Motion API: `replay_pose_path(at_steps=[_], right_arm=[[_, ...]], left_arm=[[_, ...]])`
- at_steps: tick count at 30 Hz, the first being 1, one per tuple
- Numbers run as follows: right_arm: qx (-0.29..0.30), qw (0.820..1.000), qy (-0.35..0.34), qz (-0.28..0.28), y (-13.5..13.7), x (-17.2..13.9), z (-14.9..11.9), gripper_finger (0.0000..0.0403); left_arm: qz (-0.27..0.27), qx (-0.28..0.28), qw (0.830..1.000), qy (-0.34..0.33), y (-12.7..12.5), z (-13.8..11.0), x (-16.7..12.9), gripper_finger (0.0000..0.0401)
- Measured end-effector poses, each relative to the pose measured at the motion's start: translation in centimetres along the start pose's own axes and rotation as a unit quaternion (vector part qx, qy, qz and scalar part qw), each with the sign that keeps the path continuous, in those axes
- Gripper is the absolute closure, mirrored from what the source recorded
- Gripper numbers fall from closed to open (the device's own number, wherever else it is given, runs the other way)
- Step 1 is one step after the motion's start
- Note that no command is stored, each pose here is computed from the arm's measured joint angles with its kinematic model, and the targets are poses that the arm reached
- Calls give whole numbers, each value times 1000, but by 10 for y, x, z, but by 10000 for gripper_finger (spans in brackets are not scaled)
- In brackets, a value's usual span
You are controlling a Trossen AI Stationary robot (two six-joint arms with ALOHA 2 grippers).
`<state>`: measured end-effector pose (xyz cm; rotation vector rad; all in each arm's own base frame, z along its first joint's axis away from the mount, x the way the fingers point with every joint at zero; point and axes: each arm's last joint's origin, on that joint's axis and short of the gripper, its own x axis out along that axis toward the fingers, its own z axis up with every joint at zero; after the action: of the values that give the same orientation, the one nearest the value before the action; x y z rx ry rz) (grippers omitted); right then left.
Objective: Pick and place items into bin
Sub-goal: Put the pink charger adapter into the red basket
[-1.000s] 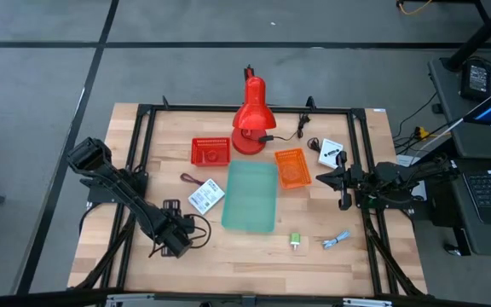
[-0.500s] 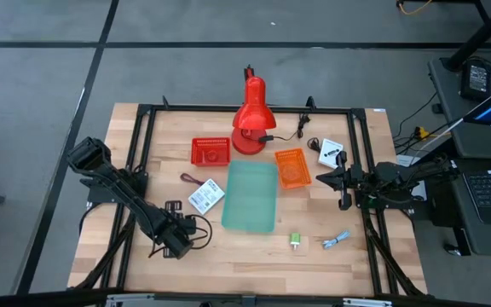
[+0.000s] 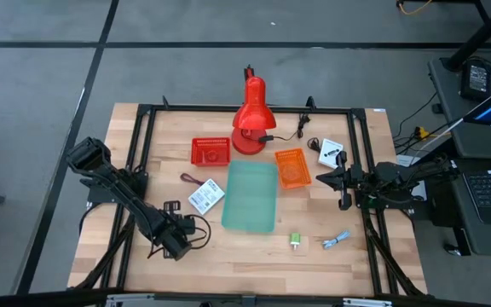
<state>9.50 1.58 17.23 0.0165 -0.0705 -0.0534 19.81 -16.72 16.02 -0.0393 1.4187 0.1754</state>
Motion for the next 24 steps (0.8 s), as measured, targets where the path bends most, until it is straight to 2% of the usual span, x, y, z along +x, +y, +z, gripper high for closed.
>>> replay_pose_path(at_steps=[24], right_arm=[[6, 999, 30, 13, 2, 3, -5, 402]], left_arm=[[34, -6, 999, -29, 1, 0, 1, 174]])
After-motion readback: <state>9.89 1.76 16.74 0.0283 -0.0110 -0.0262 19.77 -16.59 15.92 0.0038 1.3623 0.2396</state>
